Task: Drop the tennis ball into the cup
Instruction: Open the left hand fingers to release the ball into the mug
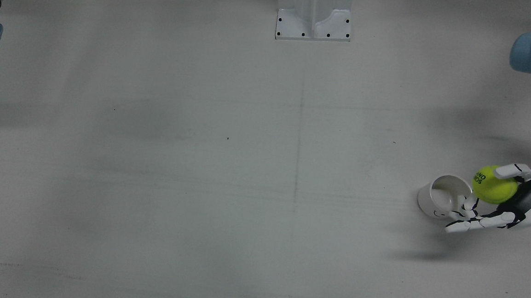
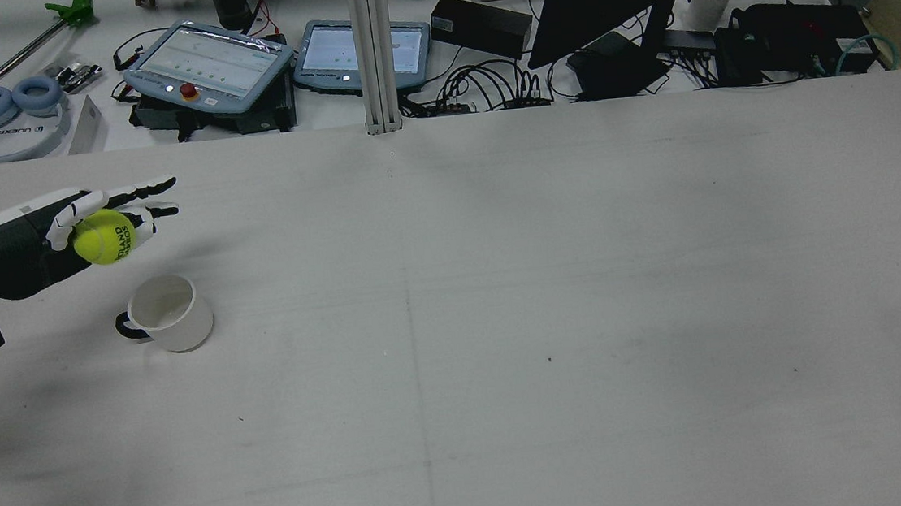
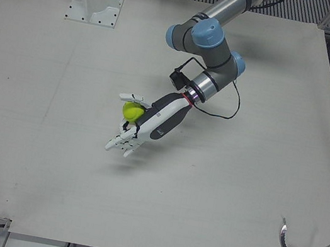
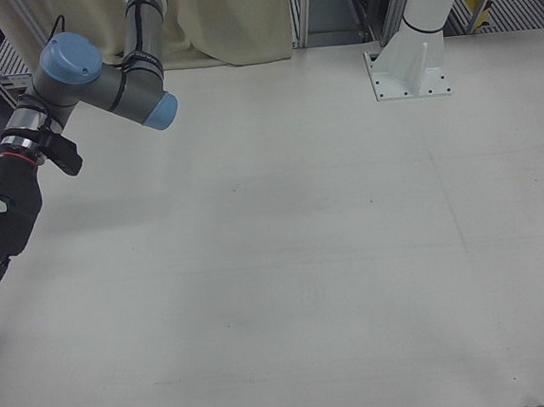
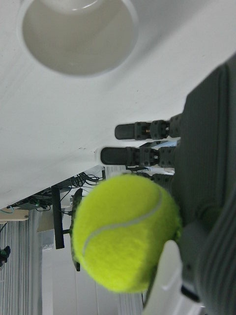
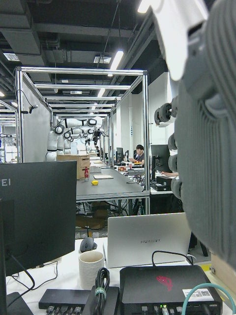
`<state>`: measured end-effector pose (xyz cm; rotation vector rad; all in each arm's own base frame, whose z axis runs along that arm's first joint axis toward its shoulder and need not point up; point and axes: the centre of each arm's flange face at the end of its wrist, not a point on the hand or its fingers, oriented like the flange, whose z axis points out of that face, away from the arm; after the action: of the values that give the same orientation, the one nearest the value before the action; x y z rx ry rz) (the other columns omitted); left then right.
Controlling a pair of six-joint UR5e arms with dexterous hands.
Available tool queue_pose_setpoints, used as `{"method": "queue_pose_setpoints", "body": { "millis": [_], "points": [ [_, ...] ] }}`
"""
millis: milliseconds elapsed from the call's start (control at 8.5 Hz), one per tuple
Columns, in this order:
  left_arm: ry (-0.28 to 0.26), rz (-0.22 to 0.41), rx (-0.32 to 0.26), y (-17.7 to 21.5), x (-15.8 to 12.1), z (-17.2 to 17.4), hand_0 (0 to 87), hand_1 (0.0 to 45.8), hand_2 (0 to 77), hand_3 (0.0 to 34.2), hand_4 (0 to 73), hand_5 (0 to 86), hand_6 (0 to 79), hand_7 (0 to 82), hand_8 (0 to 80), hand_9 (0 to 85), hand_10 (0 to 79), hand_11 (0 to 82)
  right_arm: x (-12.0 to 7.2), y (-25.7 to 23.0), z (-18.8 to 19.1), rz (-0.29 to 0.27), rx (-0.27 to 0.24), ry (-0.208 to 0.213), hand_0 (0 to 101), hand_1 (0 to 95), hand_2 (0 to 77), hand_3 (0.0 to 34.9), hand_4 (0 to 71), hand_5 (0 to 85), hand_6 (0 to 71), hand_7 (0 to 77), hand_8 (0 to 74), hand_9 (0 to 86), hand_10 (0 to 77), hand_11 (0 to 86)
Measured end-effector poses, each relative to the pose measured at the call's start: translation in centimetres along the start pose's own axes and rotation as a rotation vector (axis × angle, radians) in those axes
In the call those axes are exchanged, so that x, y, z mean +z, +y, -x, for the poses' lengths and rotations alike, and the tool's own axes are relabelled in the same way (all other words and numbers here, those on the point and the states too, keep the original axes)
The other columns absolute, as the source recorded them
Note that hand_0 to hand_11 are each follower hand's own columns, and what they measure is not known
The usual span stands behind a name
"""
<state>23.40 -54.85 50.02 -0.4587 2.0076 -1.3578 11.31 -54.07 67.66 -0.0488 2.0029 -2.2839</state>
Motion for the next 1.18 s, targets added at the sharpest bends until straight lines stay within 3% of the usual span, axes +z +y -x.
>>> {"method": "queue_pose_setpoints", "body": {
  "millis": [118, 235, 353, 471, 588, 706, 824, 1059, 1176],
  "points": [
    [0.0, 0.004, 0.0, 0.0, -0.1, 0.0, 0.1, 4.4, 24.0, 0.0, 11.4, 0.0, 47.5, 66.5, 0.0, 1.6, 0.0, 0.5, 0.0, 0.0, 0.0, 0.0, 0.0, 0.0, 0, 0.5, 0.5, 0.0, 0.0, 0.0, 0.0, 0.0, 0.0, 0.0, 0.0, 0.5],
    [0.0, 0.006, -0.001, 0.1, -0.2, 0.1, 0.1, 4.4, 24.0, 0.0, 13.1, 0.5, 48.5, 66.5, 0.0, 1.6, 0.0, 0.5, 0.0, 0.0, 0.0, 0.0, 0.0, 0.0, 0, 0.5, 0.5, 0.0, 0.0, 0.0, 0.0, 0.0, 0.0, 0.0, 0.0, 0.5],
    [0.001, 0.007, -0.001, 0.1, -0.2, 0.1, 0.1, 12.0, 24.5, 0.0, 13.1, 0.5, 42.5, 63.8, 0.0, 1.6, 0.0, 0.5, 0.0, 0.0, 0.0, 0.0, 0.0, 0.0, 0, 0.5, 0.5, 0.0, 0.0, 0.0, 0.0, 0.0, 0.0, 0.0, 0.0, 0.5],
    [0.002, 0.007, -0.001, 0.1, -0.3, 0.0, 0.2, 4.4, 24.5, 0.0, 13.1, 0.0, 32.7, 55.6, 0.0, 2.2, 0.0, 0.5, 0.0, 0.0, 0.0, 0.001, 0.0, 0.0, 0, 0.5, 0.5, 0.0, 0.0, 0.0, 0.0, 0.0, 0.0, 0.0, 0.0, 0.5],
    [0.002, 0.007, -0.001, 0.1, -0.3, 0.0, 0.0, 3.3, 22.4, 0.0, 8.2, 0.5, 32.7, 55.6, 0.0, 2.2, 0.0, 0.5, 0.0, 0.0, 0.0, 0.001, 0.0, 0.0, 0, 0.5, 0.5, 0.0, 0.0, 0.0, 0.0, 0.0, 0.0, 0.0, 0.0, 0.5],
    [0.003, 0.009, -0.001, 0.1, -0.3, 0.0, 0.0, 3.3, 21.3, 0.0, 2.7, 0.0, 3.8, 32.7, 0.0, 2.2, 0.0, 0.5, 0.0, 0.0, 0.0, 0.001, 0.0, 0.0, 0, 0.5, 0.5, 0.0, 0.0, 0.0, 0.0, 0.0, 0.0, 0.0, 0.0, 0.5],
    [0.004, 0.01, -0.002, 0.1, -0.3, 0.0, 0.0, 3.3, 21.3, 0.0, 2.7, 0.0, 3.8, 32.7, 0.0, 2.2, 0.0, 0.5, 0.0, 0.0, 0.0, 0.001, 0.0, 0.0, 0, 0.5, 0.5, 0.0, 0.0, 0.0, 0.0, 0.0, 0.0, 0.0, 0.0, 0.5],
    [0.008, 0.017, -0.005, 0.4, -0.4, -0.2, 0.1, 4.9, 22.9, 0.0, 2.7, 0.0, 0.0, 2.7, 0.0, 1.6, 0.0, 0.5, 0.0, 0.0, 0.0, 0.0, 0.0, 0.0, 0, 0.5, 0.5, 0.0, 0.0, 0.0, 0.0, 0.0, 0.0, 0.0, 0.0, 0.5],
    [0.021, 0.031, -0.008, 1.5, -0.5, -1.1, 0.0, 1.6, 15.3, 0.0, 3.8, 0.0, 0.0, 14.2, 0.0, 1.1, 0.0, 0.5, 0.0, 0.0, 0.0, 0.0, 0.0, 0.0, 0, 0.5, 0.5, 0.0, 0.0, 0.0, 0.0, 0.0, 0.0, 0.0, 0.0, 0.5]
  ]
}}
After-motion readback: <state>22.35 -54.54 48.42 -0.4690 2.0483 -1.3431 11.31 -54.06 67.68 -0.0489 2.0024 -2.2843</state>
